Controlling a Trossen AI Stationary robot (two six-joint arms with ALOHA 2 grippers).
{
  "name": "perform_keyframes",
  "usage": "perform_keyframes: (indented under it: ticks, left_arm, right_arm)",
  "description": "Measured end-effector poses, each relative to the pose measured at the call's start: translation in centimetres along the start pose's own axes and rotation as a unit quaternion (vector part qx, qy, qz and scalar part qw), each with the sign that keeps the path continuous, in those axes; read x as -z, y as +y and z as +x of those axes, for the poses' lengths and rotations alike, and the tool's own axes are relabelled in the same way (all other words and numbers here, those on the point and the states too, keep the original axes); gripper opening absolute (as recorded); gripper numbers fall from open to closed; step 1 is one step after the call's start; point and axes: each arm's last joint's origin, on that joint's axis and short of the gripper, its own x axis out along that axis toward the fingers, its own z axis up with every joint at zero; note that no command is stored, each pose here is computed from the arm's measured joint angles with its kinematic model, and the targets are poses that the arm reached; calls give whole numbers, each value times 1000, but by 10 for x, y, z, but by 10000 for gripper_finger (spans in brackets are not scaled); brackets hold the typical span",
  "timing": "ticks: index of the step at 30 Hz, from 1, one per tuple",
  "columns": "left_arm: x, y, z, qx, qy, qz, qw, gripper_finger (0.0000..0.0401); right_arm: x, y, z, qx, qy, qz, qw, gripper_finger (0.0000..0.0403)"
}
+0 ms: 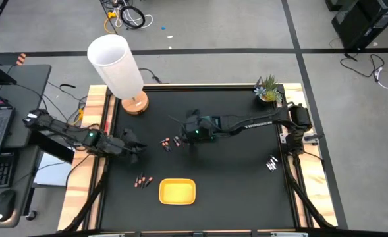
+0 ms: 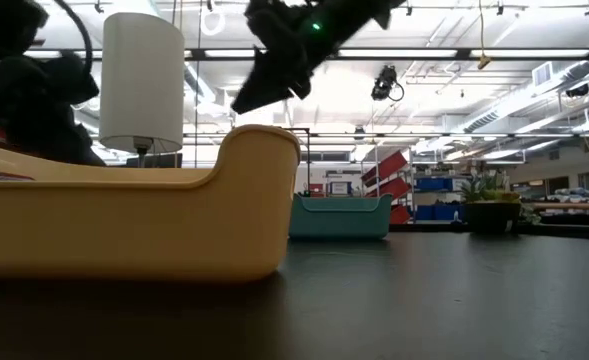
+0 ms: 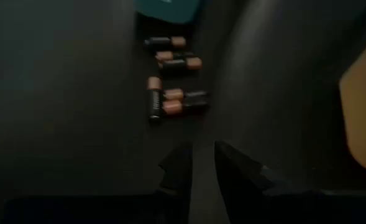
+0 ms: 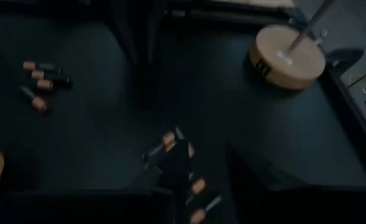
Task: Sort batteries
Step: Put the black battery into the yellow bin
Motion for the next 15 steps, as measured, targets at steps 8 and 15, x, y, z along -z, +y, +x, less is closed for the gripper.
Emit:
perform_keyframes:
  ticks: [8, 15]
  left_arm:
    - [-42, -24, 7, -45, 45, 73, 995, 81]
    - [-69, -27, 42, -92, 28, 50, 994, 83]
  right_arm:
    - [46, 19, -27, 75, -60, 32, 995, 80]
    - [66, 42, -51, 73, -194, 17, 978, 80]
